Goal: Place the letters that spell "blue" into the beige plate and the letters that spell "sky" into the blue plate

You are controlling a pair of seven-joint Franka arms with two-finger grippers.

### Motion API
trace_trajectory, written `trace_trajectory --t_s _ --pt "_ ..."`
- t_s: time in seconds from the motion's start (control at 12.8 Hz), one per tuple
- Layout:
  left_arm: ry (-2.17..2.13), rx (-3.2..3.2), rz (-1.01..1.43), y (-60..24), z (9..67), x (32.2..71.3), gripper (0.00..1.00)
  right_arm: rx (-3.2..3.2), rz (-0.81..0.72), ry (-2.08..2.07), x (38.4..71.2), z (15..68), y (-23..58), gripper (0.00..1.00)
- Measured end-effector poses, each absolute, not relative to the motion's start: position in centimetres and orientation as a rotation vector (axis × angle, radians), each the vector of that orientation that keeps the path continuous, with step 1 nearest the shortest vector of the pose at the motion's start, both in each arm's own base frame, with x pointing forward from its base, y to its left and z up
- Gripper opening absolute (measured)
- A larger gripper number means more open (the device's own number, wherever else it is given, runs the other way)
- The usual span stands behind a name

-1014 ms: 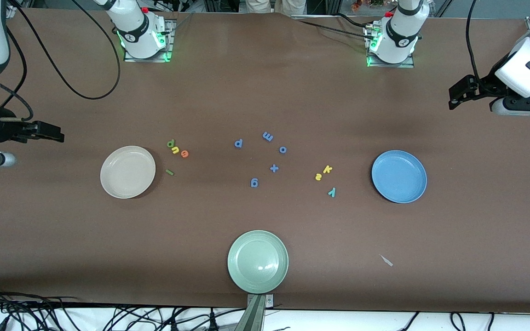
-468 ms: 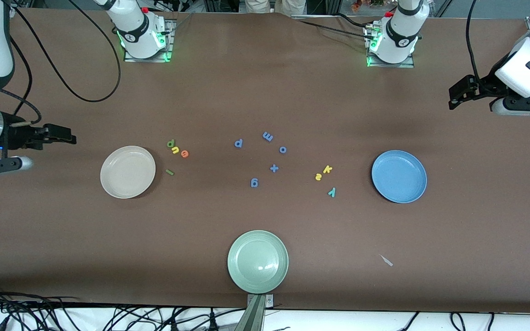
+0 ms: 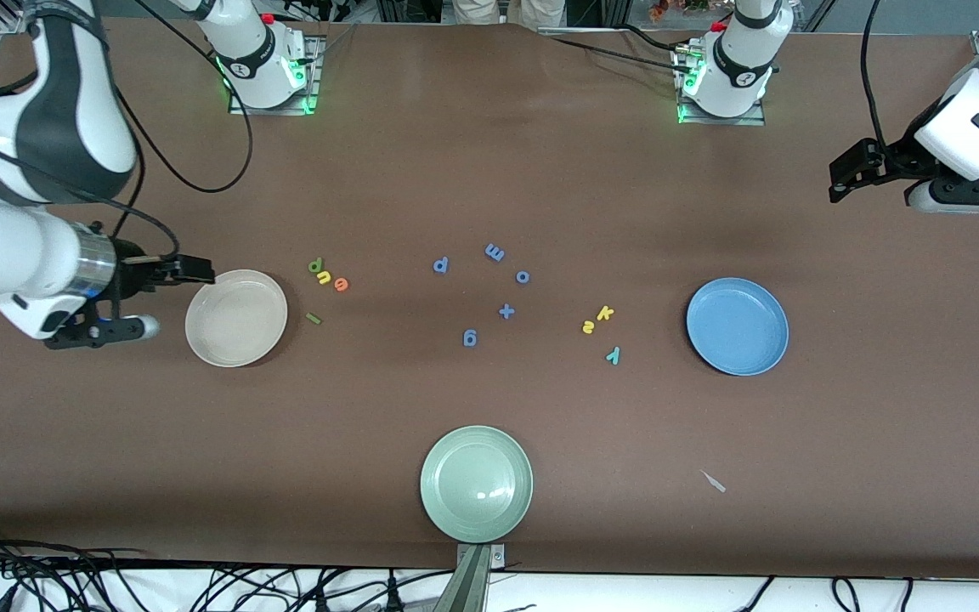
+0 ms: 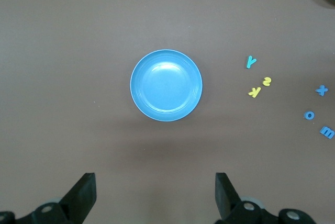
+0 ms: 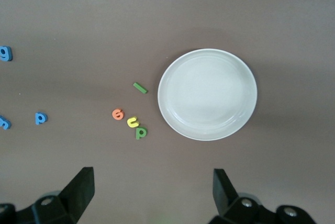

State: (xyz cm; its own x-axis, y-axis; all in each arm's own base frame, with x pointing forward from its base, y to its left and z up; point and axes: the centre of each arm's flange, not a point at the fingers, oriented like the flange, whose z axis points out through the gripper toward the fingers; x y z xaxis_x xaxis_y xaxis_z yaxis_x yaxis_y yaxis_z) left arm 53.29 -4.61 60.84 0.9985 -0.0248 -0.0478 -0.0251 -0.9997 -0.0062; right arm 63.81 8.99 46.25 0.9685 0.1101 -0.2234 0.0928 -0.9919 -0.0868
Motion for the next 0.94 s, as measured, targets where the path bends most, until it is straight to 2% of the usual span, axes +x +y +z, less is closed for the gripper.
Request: trace_trajectory --t_s 0.23,0.55,0.94 --pt "0.045 -3.134 0.076 -4.8 60.8 53.3 1.0 -3.052 0.304 -0.045 64.2 44.5 10.5 1.0" --pt "0.072 -3.129 0.141 -5.8 59.2 53.7 1.0 -3.052 0.245 0.104 63.6 39.6 12.6 1.0" --pt "0.203 -3.096 0.407 -10.7 49.7 56.5 1.0 -3.045 0.258 0.27 60.9 33.7 15.2 1.0"
